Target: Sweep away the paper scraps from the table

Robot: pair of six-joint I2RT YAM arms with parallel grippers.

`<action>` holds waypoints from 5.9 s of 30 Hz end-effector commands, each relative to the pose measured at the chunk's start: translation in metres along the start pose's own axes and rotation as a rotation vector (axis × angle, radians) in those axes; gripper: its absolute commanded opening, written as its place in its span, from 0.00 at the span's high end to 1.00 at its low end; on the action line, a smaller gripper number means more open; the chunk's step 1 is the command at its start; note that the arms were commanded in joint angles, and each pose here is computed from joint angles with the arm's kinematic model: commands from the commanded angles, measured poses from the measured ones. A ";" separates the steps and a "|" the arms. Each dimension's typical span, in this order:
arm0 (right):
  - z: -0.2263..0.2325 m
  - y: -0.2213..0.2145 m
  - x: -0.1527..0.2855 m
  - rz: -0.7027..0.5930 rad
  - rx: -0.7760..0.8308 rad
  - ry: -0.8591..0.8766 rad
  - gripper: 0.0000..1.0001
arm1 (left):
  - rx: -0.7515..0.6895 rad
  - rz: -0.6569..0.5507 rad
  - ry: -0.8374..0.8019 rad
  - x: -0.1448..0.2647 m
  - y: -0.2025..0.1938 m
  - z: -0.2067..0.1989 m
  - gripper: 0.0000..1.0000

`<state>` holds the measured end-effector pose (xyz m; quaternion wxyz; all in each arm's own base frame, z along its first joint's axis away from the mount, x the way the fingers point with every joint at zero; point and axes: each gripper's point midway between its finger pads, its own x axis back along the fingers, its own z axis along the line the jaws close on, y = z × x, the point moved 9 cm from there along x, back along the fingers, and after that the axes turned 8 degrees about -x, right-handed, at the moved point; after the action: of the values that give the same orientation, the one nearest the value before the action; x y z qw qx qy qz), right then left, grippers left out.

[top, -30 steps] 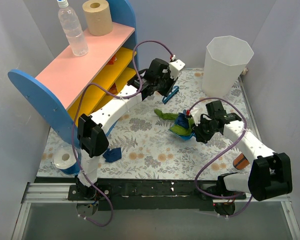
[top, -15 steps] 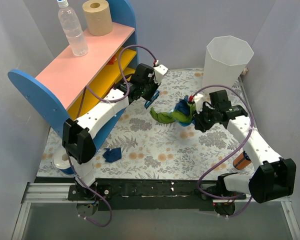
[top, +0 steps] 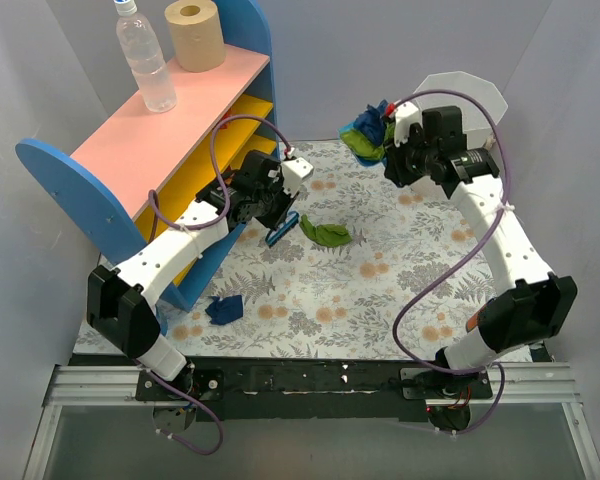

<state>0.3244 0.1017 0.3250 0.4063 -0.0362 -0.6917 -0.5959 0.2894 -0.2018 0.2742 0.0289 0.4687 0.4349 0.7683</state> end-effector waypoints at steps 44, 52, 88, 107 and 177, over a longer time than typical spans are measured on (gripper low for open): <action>-0.178 0.085 0.047 -0.287 -0.143 -0.940 0.99 | 0.023 0.049 -0.389 -0.006 -0.018 -0.033 1.00; -0.174 0.069 0.013 -0.045 0.186 -1.252 0.99 | 0.021 0.022 -0.406 -0.003 -0.012 -0.034 1.00; -0.060 0.066 0.034 -0.254 0.174 -0.866 0.99 | -0.215 0.050 -0.417 0.061 -0.019 -0.027 1.00; 0.030 -0.098 0.023 0.050 0.142 -0.044 0.99 | -0.628 0.365 -0.330 0.072 -0.166 -0.032 1.00; 0.036 -0.174 0.021 0.540 0.298 0.235 0.99 | -0.202 0.114 -0.305 0.018 -0.005 -0.039 1.00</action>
<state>0.1888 0.0605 0.1852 0.6317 -0.1322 -0.6924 -0.3227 0.2649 -0.2283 0.2461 0.0824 0.6118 0.3029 0.7261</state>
